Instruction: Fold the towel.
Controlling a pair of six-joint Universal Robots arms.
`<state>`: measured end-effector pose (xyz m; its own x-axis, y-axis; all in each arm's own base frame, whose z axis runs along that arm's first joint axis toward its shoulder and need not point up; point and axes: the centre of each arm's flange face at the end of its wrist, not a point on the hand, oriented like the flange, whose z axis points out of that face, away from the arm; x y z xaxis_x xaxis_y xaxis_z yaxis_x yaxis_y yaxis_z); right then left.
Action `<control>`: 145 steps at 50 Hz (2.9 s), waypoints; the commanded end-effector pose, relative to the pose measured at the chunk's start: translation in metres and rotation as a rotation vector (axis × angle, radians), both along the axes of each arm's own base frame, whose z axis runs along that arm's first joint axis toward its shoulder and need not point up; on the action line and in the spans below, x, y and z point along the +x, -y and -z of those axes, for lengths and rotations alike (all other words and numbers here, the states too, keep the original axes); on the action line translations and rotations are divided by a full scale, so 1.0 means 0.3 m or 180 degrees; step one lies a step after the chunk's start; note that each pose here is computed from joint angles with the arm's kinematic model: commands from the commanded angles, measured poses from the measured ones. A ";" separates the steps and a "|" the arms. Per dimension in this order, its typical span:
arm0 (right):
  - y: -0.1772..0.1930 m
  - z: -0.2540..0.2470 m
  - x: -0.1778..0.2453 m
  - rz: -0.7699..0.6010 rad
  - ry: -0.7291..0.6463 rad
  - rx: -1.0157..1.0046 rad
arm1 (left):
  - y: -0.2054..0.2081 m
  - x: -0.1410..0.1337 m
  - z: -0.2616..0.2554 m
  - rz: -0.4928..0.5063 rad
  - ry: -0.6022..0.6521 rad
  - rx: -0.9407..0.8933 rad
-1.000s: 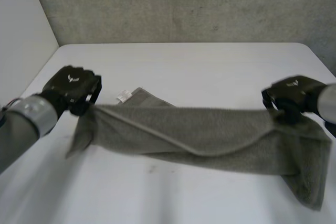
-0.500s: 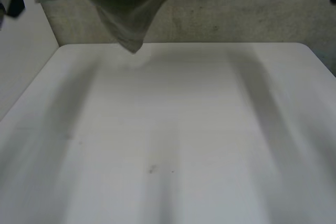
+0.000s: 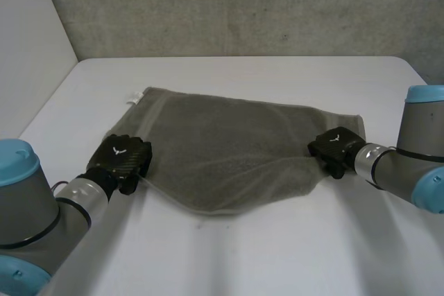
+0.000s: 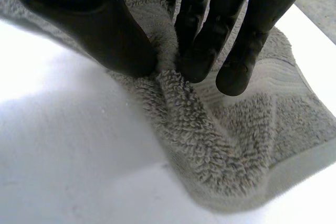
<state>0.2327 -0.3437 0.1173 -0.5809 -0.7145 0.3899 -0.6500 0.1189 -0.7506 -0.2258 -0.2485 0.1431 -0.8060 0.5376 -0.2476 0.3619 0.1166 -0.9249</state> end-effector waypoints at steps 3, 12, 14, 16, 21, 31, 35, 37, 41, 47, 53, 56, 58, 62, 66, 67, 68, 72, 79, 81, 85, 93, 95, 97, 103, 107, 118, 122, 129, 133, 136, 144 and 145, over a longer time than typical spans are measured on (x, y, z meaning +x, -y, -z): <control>0.017 -0.092 -0.061 0.0171 0.0010 -0.0174 | -0.038 0.010 -0.068 0.0015 0.0012 -0.0102; 0.040 -0.105 -0.080 0.0263 0.0040 -0.0233 | -0.070 -0.011 -0.058 0.0062 -0.0132 0.0009; 0.039 -0.106 -0.079 0.0284 0.0044 -0.0226 | -0.070 -0.017 -0.065 0.0073 -0.0150 -0.0007; 0.039 -0.110 -0.080 0.0317 0.0076 -0.0214 | -0.068 -0.021 -0.070 0.0082 -0.0161 -0.0028; 0.027 -0.183 -0.086 0.0473 0.0325 -0.0214 | -0.049 -0.028 -0.104 0.0084 -0.0201 -0.0147; -0.161 -0.309 -0.091 0.0485 0.0569 -0.0234 | -0.007 -0.064 -0.247 0.0083 -0.0616 -0.0429; -0.230 -0.306 -0.058 0.0403 0.0652 -0.0168 | -0.004 -0.079 -0.300 0.0114 -0.0762 -0.0507; -0.262 -0.301 -0.029 0.0349 0.0745 -0.0116 | -0.004 -0.085 -0.322 0.0132 -0.0812 -0.0530; -0.317 -0.294 0.031 0.0304 0.1067 0.0055 | 0.000 -0.095 -0.351 0.0145 -0.0865 -0.0518; -0.369 -0.296 0.118 0.0161 0.1384 0.0190 | -0.003 -0.101 -0.351 0.0157 -0.0860 -0.0498; -0.412 -0.276 0.223 -0.0030 0.1710 0.0315 | -0.006 -0.106 -0.351 0.0167 -0.0880 -0.0479; -0.423 -0.272 0.249 -0.0079 0.1794 0.0357 | -0.009 -0.108 -0.350 0.0173 -0.0900 -0.0460; -0.447 -0.259 0.308 -0.0193 0.1921 0.0410 | -0.015 -0.113 -0.350 0.0184 -0.0942 -0.0431; -0.468 -0.247 0.368 -0.0251 0.2004 0.0451 | -0.017 -0.114 -0.349 0.0184 -0.0965 -0.0410; -0.470 -0.204 0.428 -0.0104 0.2046 0.0513 | -0.017 -0.114 -0.345 0.0181 -0.0970 -0.0396; -0.470 -0.204 0.428 -0.0103 0.2047 0.0513 | -0.017 -0.114 -0.345 0.0181 -0.0970 -0.0396; -0.473 -0.189 0.450 -0.0045 0.2060 0.0522 | -0.017 -0.114 -0.341 0.0179 -0.0971 -0.0385; -0.465 -0.146 0.499 0.0154 0.2110 0.0528 | -0.018 -0.112 -0.340 0.0173 -0.0973 -0.0378; -0.415 -0.096 0.524 0.0422 0.2155 0.0457 | -0.023 -0.110 -0.339 0.0163 -0.1020 -0.0343; -0.407 -0.081 0.530 0.0465 0.2145 0.0410 | -0.022 -0.109 -0.341 0.0151 -0.1058 -0.0325; -0.381 -0.046 0.523 0.0660 0.2059 0.0231 | -0.011 -0.098 -0.343 0.0096 -0.1129 -0.0298; -0.275 -0.040 0.404 0.1126 0.1741 -0.0259 | 0.037 -0.041 -0.330 -0.0128 -0.1115 -0.0300; -0.240 -0.050 0.359 0.1238 0.1697 -0.0345 | 0.044 -0.032 -0.329 -0.0169 -0.1116 -0.0299; -0.211 -0.065 0.315 0.1324 0.1671 -0.0418 | 0.054 -0.019 -0.326 -0.0219 -0.1114 -0.0297; -0.156 -0.116 0.183 0.1445 0.1671 -0.0566 | 0.062 -0.006 -0.317 -0.0271 -0.1104 -0.0282; -0.156 -0.151 0.134 0.1324 0.1711 -0.0528 | 0.066 -0.003 -0.313 -0.0282 -0.1101 -0.0275; -0.125 -0.087 0.067 0.1196 0.1670 -0.0212 | 0.064 -0.006 -0.305 -0.0277 -0.1094 -0.0250; -0.135 -0.048 0.075 0.1140 0.1627 -0.0068 | 0.058 -0.008 -0.301 -0.0269 -0.1090 -0.0234; -0.155 -0.018 0.082 0.1111 0.1566 0.0118 | 0.051 -0.012 -0.293 -0.0254 -0.1083 -0.0208; -0.154 -0.024 0.082 0.1104 0.1574 0.0113 | 0.052 -0.012 -0.292 -0.0254 -0.1082 -0.0203; -0.146 -0.058 0.076 0.1083 0.1624 0.0048 | 0.051 -0.011 -0.293 -0.0253 -0.1078 -0.0206; -0.136 -0.433 -0.012 0.0794 0.1983 -0.0652 | 0.018 -0.010 -0.399 -0.0173 -0.1138 -0.0504; -0.136 -0.434 -0.013 0.0793 0.1984 -0.0653 | 0.018 -0.010 -0.399 -0.0172 -0.1138 -0.0505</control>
